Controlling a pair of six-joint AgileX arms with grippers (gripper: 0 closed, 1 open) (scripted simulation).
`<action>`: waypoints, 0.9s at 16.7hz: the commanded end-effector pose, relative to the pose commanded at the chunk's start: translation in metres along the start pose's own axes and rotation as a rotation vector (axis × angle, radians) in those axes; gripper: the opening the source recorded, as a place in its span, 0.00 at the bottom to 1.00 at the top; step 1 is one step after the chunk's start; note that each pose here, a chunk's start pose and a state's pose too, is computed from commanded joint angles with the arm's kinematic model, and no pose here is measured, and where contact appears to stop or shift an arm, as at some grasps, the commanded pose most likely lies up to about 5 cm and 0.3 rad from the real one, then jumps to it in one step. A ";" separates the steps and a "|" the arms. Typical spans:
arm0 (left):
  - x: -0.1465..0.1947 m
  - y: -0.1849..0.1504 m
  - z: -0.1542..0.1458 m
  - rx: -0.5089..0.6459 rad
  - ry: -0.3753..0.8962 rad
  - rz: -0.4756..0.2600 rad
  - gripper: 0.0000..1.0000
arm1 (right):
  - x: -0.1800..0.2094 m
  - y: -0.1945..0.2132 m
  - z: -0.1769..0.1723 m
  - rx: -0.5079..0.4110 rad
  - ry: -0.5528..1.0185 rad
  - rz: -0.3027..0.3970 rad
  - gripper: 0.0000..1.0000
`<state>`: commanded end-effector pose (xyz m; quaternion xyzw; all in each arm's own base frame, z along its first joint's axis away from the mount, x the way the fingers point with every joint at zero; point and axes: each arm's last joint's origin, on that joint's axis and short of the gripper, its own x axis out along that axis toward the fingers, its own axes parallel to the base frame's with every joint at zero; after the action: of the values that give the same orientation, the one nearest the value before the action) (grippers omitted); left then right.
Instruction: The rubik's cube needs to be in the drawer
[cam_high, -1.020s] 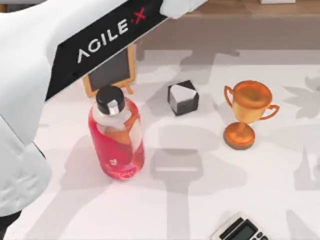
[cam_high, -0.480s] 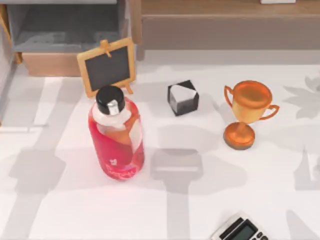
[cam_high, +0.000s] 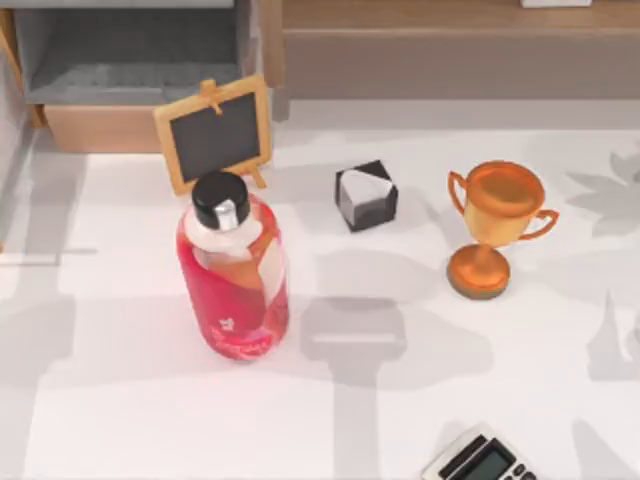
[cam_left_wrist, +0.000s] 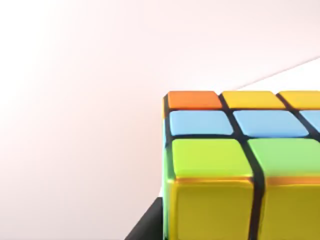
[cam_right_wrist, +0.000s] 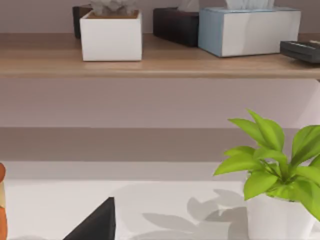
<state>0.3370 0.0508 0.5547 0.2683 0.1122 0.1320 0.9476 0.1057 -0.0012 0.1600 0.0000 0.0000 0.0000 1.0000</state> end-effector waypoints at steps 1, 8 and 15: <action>0.019 0.002 -0.020 0.002 0.100 -0.029 0.00 | 0.000 0.000 0.000 0.000 0.000 0.000 1.00; 0.165 -0.041 -0.201 -0.109 0.835 -0.384 0.00 | 0.000 0.000 0.000 0.000 0.000 0.000 1.00; 0.224 -0.125 -0.325 -0.197 1.273 -0.630 0.00 | 0.000 0.000 0.000 0.000 0.000 0.000 1.00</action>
<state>0.4790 0.1733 0.1854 0.0071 0.7030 -0.0075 0.7112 0.1057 -0.0012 0.1600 0.0000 0.0000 0.0000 1.0000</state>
